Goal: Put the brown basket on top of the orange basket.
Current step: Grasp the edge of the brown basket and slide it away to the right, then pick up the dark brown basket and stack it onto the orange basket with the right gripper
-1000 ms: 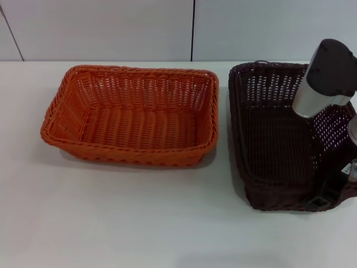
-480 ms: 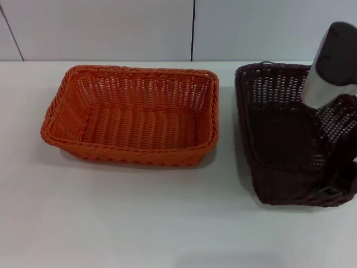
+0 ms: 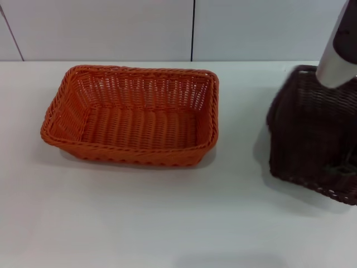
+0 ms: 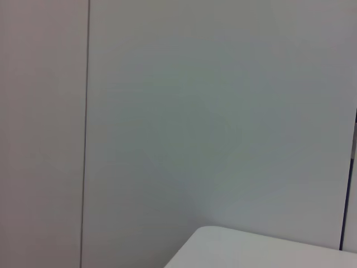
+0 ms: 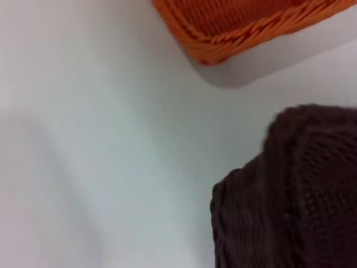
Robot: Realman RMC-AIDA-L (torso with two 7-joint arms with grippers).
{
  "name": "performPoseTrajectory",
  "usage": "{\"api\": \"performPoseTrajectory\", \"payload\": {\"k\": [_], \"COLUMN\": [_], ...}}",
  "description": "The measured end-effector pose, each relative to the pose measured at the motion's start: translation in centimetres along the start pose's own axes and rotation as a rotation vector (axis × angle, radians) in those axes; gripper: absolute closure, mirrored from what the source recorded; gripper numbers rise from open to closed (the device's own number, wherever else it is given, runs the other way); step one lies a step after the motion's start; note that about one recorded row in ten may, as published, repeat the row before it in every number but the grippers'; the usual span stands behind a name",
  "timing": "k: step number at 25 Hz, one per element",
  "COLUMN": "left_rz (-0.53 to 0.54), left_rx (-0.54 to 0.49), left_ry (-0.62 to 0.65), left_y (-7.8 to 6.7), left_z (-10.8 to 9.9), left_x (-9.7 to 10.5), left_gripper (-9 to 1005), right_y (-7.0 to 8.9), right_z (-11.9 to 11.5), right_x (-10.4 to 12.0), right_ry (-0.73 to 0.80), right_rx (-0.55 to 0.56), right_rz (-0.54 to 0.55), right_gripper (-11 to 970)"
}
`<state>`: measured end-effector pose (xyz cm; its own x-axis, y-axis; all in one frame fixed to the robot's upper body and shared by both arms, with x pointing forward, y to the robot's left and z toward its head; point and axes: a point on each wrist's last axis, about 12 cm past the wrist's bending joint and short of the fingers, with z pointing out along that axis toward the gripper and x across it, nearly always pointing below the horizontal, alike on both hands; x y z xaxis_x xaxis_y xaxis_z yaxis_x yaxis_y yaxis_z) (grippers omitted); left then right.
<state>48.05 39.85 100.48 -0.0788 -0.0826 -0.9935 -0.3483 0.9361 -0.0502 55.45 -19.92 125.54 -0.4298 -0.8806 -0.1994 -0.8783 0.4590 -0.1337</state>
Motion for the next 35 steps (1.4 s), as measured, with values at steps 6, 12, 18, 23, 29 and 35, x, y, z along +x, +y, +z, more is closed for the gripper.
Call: {"api": "performPoseTrajectory", "payload": {"k": [6, 12, 18, 23, 29, 35], "left_rz": [0.0, 0.002, 0.001, 0.0, -0.009, -0.051], "left_rx": [-0.002, -0.005, -0.004, -0.004, -0.011, -0.011], "left_ry": [0.003, 0.01, 0.01, 0.01, 0.009, 0.011], "left_y": [0.1, 0.2, 0.1, 0.1, 0.2, 0.1], "left_z": [-0.1, -0.2, -0.2, -0.2, -0.2, -0.2], "left_x": [0.1, 0.2, 0.2, 0.2, 0.2, 0.3], "left_gripper": [183, 183, 183, 183, 183, 183], "right_y": [0.3, 0.6, 1.2, 1.5, 2.6, 3.4], "right_z": [-1.7, -2.8, -4.2, -4.9, -4.8, -4.6], "right_x": [-0.4, -1.2, -2.4, -3.6, -5.4, -6.5], "right_ry": [-0.01, -0.039, -0.071, -0.099, -0.123, -0.146], "right_rx": [0.07, 0.112, 0.169, 0.21, 0.27, 0.336], "right_rz": [-0.02, -0.05, -0.117, -0.209, -0.39, -0.649], "right_gripper": [804, 810, 810, 810, 810, 809]}}
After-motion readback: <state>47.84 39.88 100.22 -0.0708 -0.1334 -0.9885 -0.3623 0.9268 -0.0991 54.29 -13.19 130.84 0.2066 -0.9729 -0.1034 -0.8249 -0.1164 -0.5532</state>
